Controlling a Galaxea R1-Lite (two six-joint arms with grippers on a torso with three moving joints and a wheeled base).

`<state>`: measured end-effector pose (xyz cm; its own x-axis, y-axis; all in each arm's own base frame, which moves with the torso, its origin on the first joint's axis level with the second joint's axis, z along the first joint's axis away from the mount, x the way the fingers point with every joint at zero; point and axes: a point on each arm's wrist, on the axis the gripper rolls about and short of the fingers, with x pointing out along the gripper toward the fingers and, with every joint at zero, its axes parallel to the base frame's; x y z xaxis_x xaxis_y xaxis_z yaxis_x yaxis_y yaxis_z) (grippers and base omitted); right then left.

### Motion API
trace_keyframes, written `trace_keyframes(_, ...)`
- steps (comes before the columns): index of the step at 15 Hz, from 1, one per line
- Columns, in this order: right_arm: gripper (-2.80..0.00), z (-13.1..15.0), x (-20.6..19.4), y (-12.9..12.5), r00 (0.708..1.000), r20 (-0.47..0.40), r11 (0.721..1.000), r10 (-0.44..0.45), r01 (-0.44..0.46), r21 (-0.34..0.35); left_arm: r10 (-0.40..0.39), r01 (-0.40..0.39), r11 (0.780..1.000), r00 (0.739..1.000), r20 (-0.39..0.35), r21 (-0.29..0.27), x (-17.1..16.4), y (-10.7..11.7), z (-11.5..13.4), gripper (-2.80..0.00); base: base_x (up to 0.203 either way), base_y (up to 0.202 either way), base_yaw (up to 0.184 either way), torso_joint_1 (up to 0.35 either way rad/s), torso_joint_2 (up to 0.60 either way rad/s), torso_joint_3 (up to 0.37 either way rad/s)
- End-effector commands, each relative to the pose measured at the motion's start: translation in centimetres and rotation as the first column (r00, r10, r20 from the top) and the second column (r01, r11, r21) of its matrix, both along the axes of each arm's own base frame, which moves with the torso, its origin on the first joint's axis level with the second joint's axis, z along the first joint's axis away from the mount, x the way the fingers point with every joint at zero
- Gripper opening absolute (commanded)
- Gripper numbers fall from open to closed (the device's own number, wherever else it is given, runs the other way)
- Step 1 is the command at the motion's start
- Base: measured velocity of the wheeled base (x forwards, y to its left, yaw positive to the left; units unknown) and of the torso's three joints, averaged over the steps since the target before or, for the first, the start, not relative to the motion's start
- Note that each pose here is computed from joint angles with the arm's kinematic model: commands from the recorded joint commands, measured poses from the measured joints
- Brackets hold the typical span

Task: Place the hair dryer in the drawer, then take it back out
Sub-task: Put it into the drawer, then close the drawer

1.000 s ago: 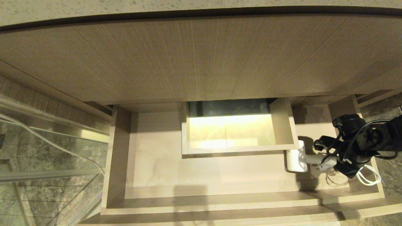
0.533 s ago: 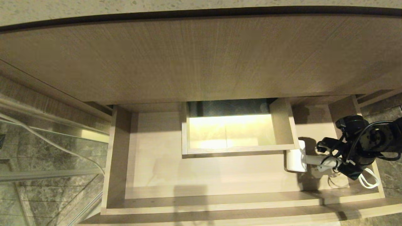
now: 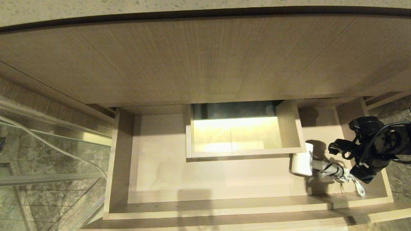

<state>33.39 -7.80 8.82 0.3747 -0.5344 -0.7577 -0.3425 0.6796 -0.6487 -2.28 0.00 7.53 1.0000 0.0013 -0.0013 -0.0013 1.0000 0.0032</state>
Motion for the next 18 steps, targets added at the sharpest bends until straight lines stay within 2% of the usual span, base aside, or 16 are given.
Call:
trace_keyframes(1, 0.00, 1.5, -0.9, 0.1, 0.999, 0.037, 1.000, 0.000, 0.000, -0.012, 0.000, 0.000, 1.000, 1.000, 0.000, 0.000, 0.0, 0.0, 0.0, -2.80, 0.000, 0.000, 0.000, 0.000, 0.00, 0.000)
trace_keyframes(3, 0.00, 2.9, -2.1, -0.1, 0.998, 0.068, 1.000, 0.002, -0.001, -0.016, 0.000, 0.000, 1.000, 1.000, 0.000, 0.000, 0.0, 0.0, 0.0, -2.80, 0.000, 0.000, 0.000, 0.000, 0.00, 0.000)
trace_keyframes(4, -2.80, 3.5, -2.9, -0.3, 0.998, 0.064, 0.999, 0.016, -0.014, -0.029, 0.000, 0.000, 1.000, 1.000, 0.000, 0.000, 0.0, 0.0, 0.0, -2.80, 0.000, 0.000, 0.000, 0.000, 0.00, 0.000)
trace_keyframes(5, -2.80, 4.0, -3.6, -0.4, 0.998, 0.059, 0.999, 0.028, -0.025, -0.047, 0.000, 0.000, 1.000, 1.000, 0.000, 0.000, 0.0, 0.0, 0.0, -2.80, 0.000, 0.000, 0.000, 0.000, 0.00, 0.000)
trace_keyframes(8, -2.80, 6.6, -5.7, -0.3, 0.989, 0.148, 0.997, 0.029, -0.016, -0.082, 0.000, 0.000, 1.000, 1.000, 0.000, 0.000, 0.0, 0.0, 0.0, -2.80, 0.000, 0.000, 0.000, 0.000, 0.00, 0.000)
trace_keyframes(13, -2.80, 11.1, -13.0, 0.2, 0.965, 0.264, 0.991, -0.009, 0.044, -0.129, 0.000, 0.000, 1.000, 1.000, 0.000, 0.000, 0.0, 0.0, 0.0, -2.80, 0.000, 0.000, 0.000, 0.000, 0.00, 0.000)
trace_keyframes(15, -2.80, 11.5, -16.5, 0.1, 0.974, 0.216, 0.987, -0.075, 0.103, -0.122, 0.000, 0.000, 1.000, 1.000, 0.000, 0.000, 0.0, 0.0, 0.0, -2.80, 0.000, 0.000, 0.000, 0.000, 0.00, 0.000)
trace_keyframes(18, -2.80, 9.2, -19.9, -0.9, 0.969, 0.082, 0.964, -0.231, 0.240, -0.112, 0.000, 0.000, 1.000, 1.000, 0.000, 0.000, 0.0, 0.0, 0.0, -2.80, 0.000, 0.000, 0.000, 0.000, 0.00, 0.000)
